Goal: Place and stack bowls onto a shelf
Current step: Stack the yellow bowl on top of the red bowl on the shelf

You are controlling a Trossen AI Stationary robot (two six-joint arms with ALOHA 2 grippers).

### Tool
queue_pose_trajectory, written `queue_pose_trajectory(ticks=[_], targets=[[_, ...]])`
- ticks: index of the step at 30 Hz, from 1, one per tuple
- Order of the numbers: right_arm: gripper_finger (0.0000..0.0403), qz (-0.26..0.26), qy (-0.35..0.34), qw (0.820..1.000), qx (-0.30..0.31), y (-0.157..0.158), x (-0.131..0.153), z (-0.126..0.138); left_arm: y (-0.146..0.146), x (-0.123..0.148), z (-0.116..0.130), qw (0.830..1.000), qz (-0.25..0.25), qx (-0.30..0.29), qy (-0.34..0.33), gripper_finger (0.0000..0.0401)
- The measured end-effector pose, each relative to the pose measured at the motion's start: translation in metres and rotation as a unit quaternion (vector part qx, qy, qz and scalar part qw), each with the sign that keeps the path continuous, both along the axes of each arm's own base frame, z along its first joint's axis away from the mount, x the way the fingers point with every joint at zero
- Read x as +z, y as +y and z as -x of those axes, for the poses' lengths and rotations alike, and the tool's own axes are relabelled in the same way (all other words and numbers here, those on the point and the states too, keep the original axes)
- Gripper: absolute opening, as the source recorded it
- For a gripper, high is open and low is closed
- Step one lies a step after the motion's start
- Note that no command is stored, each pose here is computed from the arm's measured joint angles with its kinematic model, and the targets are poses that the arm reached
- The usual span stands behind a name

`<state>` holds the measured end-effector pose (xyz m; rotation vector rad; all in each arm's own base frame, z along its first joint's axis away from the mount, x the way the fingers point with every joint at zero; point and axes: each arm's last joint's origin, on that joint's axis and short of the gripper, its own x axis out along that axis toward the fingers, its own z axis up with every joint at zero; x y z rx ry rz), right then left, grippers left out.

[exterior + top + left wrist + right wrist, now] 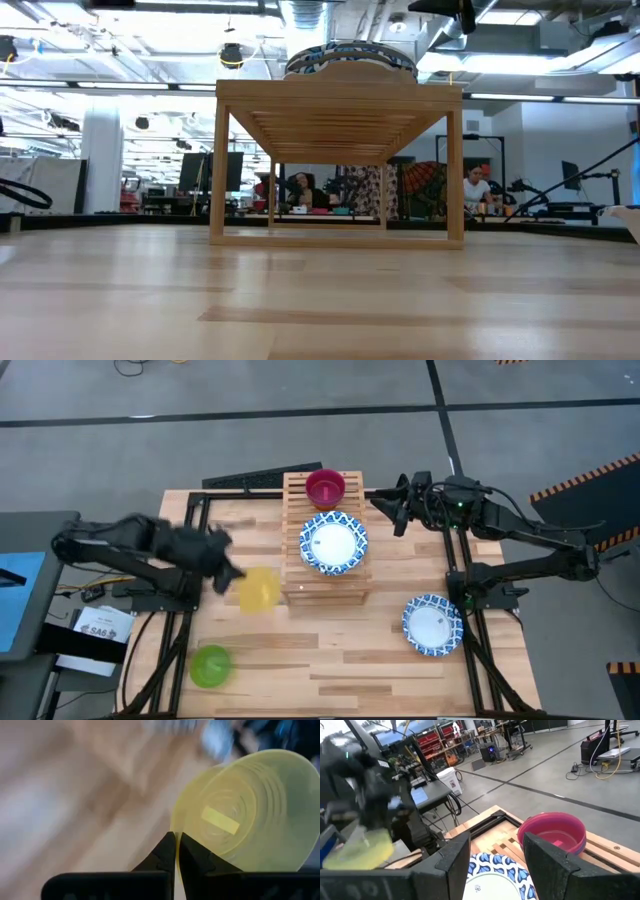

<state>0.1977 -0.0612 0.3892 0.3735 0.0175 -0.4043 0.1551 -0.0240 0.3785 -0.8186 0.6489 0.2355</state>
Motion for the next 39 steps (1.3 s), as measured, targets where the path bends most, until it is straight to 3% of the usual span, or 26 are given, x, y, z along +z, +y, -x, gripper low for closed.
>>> queue_pose_trajectory(ticks=[4, 10, 18, 27, 33, 39], targets=[[0.0207, 0.001, -0.016, 1.000, 0.000, 0.000, 0.003, 0.000, 0.029, 0.048, -0.011, 0.993, -0.096, 0.039, -0.051, 0.0000], [0.0207, -0.016, -0.029, 0.999, -0.002, 0.000, 0.004, 0.000, 0.078, 0.094, -0.050, 0.971, -0.225, 0.049, -0.058, 0.0000], [0.0207, -0.009, -0.060, 0.998, 0.014, 0.006, 0.010, -0.002, 0.147, 0.106, -0.116, 0.944, -0.325, 0.058, -0.012, 0.0000], [0.0207, 0.001, -0.105, 0.993, 0.048, 0.019, 0.019, -0.005, 0.212, 0.064, -0.169, 0.941, -0.327, 0.062, 0.063, 0.0000], [0.0207, -0.003, -0.102, 0.992, 0.073, 0.030, 0.019, -0.007, 0.247, 0.034, -0.177, 0.948, -0.290, 0.075, 0.102, 0.0000], [0.0207, -0.005, -0.100, 0.991, 0.090, 0.036, 0.018, -0.008, 0.257, 0.023, -0.174, 0.953, -0.267, 0.074, 0.125, 0.0000]])
